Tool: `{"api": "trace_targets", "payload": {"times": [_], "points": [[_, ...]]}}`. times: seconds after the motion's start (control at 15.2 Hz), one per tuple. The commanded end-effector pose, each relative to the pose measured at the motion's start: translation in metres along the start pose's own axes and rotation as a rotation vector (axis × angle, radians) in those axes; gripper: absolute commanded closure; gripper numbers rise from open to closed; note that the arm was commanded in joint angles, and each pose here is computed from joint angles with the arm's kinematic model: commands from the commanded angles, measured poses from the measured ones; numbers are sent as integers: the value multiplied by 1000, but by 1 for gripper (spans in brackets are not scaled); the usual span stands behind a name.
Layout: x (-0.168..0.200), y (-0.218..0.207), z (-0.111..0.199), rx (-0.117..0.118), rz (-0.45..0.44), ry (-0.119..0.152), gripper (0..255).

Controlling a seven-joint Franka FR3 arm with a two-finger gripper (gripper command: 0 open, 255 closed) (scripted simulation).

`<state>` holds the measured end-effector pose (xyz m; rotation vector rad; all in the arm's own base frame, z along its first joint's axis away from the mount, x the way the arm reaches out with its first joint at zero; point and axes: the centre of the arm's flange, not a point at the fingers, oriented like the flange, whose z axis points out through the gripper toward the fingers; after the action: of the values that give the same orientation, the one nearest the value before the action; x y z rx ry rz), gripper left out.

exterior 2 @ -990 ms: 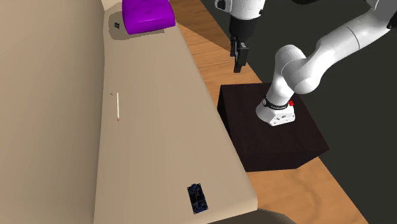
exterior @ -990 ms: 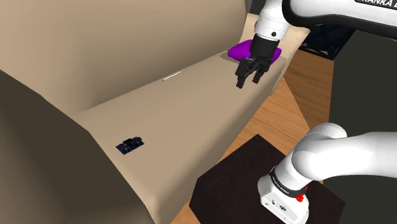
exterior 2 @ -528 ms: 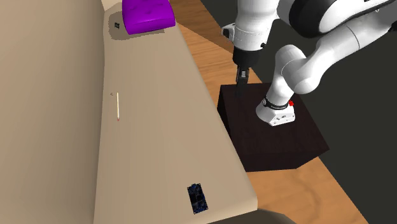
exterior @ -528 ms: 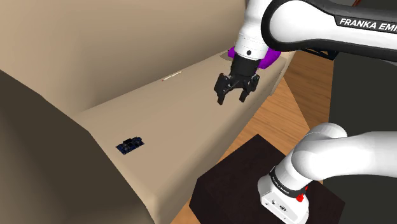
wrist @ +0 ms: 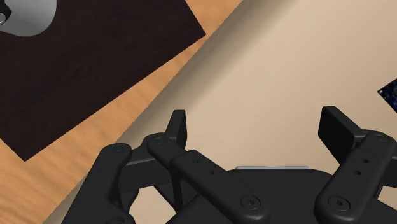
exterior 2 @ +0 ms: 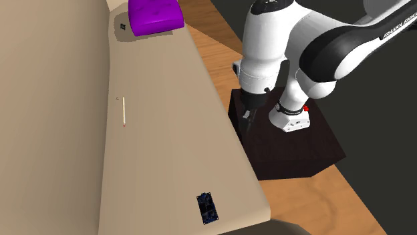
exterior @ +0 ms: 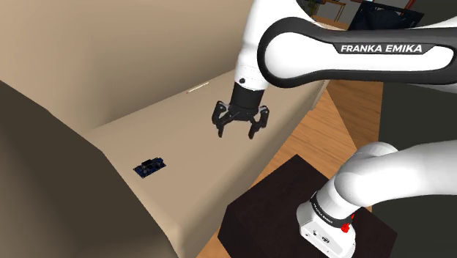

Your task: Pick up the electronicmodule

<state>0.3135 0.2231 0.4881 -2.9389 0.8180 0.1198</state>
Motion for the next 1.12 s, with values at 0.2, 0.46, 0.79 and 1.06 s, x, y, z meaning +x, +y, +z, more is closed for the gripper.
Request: {"api": "trace_targets", "payload": {"times": [0.2, 0.46, 0.79, 1.06], "points": [[-3, -52, 30, 21, 168, -22, 0], [0, -96, 56, 37, 298, -39, 0], [10, -150, 86, 57, 461, -60, 0], [25, -191, 110, 73, 591, -77, 0]]}}
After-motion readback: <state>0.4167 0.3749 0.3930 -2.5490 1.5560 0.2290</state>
